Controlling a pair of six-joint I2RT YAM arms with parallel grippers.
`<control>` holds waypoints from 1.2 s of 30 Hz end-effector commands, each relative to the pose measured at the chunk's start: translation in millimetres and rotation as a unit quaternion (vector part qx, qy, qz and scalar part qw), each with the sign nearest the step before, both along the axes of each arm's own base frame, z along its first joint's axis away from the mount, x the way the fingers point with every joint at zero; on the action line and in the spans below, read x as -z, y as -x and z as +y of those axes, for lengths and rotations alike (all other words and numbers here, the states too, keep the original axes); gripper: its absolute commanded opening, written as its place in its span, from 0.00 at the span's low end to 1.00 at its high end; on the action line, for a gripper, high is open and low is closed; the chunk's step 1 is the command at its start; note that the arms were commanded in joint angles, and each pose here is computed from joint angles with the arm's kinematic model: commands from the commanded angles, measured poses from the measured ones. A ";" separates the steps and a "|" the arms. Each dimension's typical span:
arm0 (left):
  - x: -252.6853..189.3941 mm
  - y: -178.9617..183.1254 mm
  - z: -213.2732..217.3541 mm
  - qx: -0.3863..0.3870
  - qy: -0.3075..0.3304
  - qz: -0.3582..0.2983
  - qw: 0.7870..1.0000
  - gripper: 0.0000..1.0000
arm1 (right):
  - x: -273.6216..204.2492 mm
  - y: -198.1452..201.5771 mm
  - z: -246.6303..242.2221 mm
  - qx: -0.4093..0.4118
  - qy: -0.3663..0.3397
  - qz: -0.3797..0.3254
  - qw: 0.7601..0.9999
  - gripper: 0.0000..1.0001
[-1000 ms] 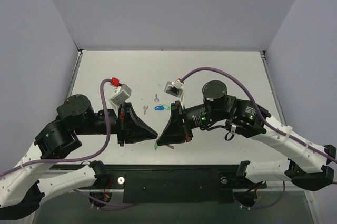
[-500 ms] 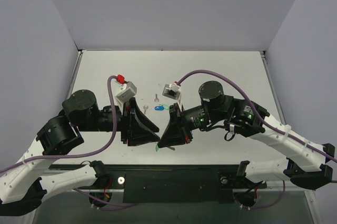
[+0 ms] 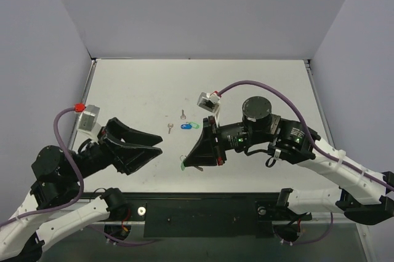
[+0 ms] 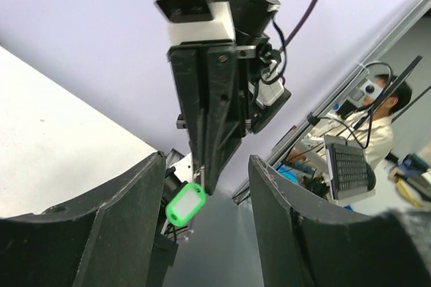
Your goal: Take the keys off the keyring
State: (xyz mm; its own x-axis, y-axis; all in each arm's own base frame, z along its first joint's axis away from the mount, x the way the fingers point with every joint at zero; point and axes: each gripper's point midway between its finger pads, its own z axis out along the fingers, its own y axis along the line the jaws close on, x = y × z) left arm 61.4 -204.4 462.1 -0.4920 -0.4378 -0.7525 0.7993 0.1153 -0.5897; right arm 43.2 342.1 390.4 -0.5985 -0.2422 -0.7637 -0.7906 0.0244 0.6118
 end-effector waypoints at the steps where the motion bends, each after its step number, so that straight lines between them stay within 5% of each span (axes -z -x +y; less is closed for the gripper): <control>1: -24.9 -6.2 0.4 0.001 0.112 0.012 0.994 0.61 | -42.0 -3.1 3.1 0.018 -0.091 -0.015 0.996 0.00; 12: -16.1 -10.7 -20.6 0.028 0.101 0.024 0.994 0.47 | -51.6 -6.4 8.6 0.025 -0.114 -0.007 0.993 0.00; 30: 4.8 -10.1 -37.6 0.061 0.084 0.047 0.994 0.47 | -56.4 -10.3 7.9 0.029 -0.118 -0.011 0.992 0.00; 36: 3.0 -5.5 -39.3 0.074 0.084 0.042 0.993 0.39 | -56.6 -12.7 8.8 0.034 -0.119 -0.015 0.992 0.00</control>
State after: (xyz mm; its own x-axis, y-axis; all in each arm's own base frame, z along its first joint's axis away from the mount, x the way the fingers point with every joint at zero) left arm 75.6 -244.9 445.7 -0.6263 -0.4667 -0.6244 0.7235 -0.0497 -0.6885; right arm 54.1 351.7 424.6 -0.6184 -0.0776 -0.7820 -0.7830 -0.0239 0.6215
